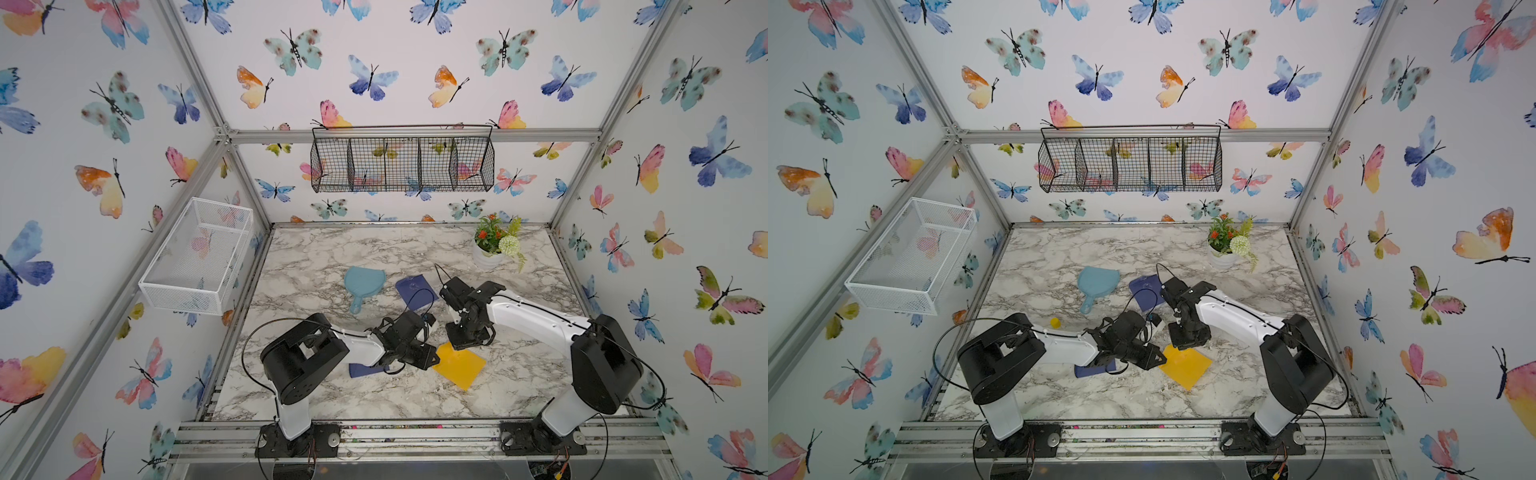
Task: Seal the envelope with a glue stick
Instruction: Apply the envelope at the center of the board.
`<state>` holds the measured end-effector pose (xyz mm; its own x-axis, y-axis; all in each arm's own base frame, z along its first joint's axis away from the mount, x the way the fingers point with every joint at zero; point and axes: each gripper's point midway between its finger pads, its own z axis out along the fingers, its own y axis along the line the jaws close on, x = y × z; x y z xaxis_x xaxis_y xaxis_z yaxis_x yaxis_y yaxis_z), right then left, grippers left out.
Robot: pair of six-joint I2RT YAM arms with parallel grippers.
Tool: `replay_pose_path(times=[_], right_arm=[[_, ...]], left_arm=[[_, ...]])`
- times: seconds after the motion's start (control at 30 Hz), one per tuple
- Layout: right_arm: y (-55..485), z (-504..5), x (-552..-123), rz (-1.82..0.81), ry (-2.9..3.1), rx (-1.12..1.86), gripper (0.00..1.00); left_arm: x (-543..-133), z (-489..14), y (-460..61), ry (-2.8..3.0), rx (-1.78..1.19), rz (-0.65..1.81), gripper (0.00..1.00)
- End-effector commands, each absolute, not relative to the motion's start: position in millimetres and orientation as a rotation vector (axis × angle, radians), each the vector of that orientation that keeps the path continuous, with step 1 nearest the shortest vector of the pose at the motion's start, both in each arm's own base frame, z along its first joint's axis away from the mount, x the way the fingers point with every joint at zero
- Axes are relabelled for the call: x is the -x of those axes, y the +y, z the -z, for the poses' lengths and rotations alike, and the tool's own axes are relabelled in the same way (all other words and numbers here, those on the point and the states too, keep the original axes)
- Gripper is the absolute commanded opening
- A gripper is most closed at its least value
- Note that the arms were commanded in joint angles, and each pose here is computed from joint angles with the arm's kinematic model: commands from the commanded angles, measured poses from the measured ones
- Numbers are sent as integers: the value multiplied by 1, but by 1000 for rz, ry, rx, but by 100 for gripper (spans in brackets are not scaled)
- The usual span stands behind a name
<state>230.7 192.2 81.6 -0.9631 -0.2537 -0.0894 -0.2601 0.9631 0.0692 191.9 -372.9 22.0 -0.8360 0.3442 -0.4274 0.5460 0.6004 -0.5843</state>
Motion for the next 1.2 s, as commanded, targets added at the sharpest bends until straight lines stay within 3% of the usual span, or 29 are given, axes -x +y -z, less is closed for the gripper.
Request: replay_pose_path(times=[0.0, 0.27, 0.47, 0.63, 0.73, 0.83, 0.93, 1.17], right_arm=[[187, -125, -259, -230, 2898, 278, 2], [158, -131, -273, -265, 2887, 187, 2], [153, -132, -278, -268, 2875, 169, 2], [152, -134, -279, -272, 2873, 171, 2], [151, -134, -278, -268, 2874, 175, 2], [150, -135, -278, -268, 2869, 172, 2], [149, -136, -278, -274, 2867, 168, 2], [149, -134, -274, -287, 2870, 159, 2]], left_arm=[[-194, -13, -348, 2620, -742, 848, 0], [-198, -19, -336, 2611, -804, 642, 0], [-191, -38, -346, 2569, -846, 667, 34], [-191, -57, -353, 2523, -841, 734, 43], [-196, -70, -356, 2496, -821, 765, 41], [-202, -77, -357, 2487, -800, 775, 29], [-210, -73, -356, 2510, -785, 749, 23], [-223, -66, -358, 2547, -759, 770, 19]])
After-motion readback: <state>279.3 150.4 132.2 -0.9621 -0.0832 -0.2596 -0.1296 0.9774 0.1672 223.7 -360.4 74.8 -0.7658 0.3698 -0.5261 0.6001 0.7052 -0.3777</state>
